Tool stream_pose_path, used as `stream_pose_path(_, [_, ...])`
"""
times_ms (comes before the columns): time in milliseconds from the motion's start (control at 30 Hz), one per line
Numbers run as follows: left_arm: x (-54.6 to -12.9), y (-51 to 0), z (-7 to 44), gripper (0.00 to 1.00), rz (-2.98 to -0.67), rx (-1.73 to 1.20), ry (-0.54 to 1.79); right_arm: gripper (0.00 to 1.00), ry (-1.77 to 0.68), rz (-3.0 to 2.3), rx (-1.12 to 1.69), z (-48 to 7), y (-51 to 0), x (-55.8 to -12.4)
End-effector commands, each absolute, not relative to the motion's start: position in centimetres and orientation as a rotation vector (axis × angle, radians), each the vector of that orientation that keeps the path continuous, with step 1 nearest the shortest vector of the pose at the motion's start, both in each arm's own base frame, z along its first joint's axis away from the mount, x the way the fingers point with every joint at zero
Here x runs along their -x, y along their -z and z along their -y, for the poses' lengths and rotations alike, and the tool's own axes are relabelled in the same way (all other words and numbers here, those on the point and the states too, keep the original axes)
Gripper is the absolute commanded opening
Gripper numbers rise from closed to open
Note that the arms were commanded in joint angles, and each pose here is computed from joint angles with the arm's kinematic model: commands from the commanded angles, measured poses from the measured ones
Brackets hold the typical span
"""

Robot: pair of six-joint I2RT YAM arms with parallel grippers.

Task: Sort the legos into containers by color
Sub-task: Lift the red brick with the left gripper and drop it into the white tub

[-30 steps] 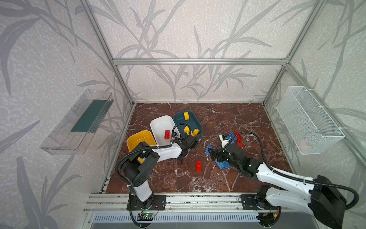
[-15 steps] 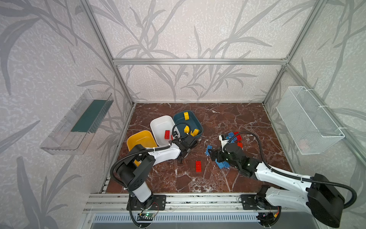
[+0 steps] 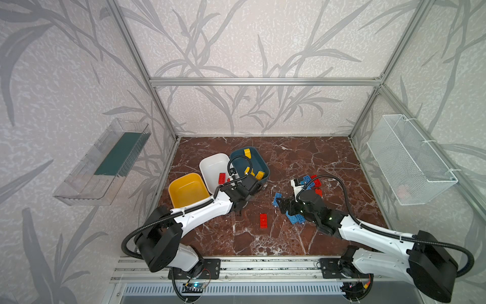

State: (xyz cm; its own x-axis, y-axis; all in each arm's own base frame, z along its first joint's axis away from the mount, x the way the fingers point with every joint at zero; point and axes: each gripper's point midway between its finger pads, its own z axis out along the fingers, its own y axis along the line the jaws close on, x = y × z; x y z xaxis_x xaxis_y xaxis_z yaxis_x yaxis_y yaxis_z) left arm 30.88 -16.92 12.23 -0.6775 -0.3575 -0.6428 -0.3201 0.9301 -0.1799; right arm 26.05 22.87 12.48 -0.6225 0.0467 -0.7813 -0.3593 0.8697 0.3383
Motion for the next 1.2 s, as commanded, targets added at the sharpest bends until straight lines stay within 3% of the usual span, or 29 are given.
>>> stream_pose_path(0, [-31.5,-14.0,15.8,0.26,-2.362,0.458,0.035,0.95,-0.632,-2.122,0.212,-23.0,-14.0,-26.3])
stream_pose_path(533, [-37.0,-12.8,11.3,0.31,-2.434,0.627,0.1,0.95,-0.633,-2.113,0.217,-22.8,-14.3,-26.1])
stream_pose_path(867, [-37.0,-13.9,10.4,0.51,-2.417,0.636,0.088,0.95,-0.634,-2.177,0.216,-22.6,-14.2,-25.3])
stream_pose_path(1167, [-34.5,-20.2,9.4,0.69,-2.31,0.603,0.177,0.88,-0.521,-2.312,0.323,-24.4,-14.1,-23.1])
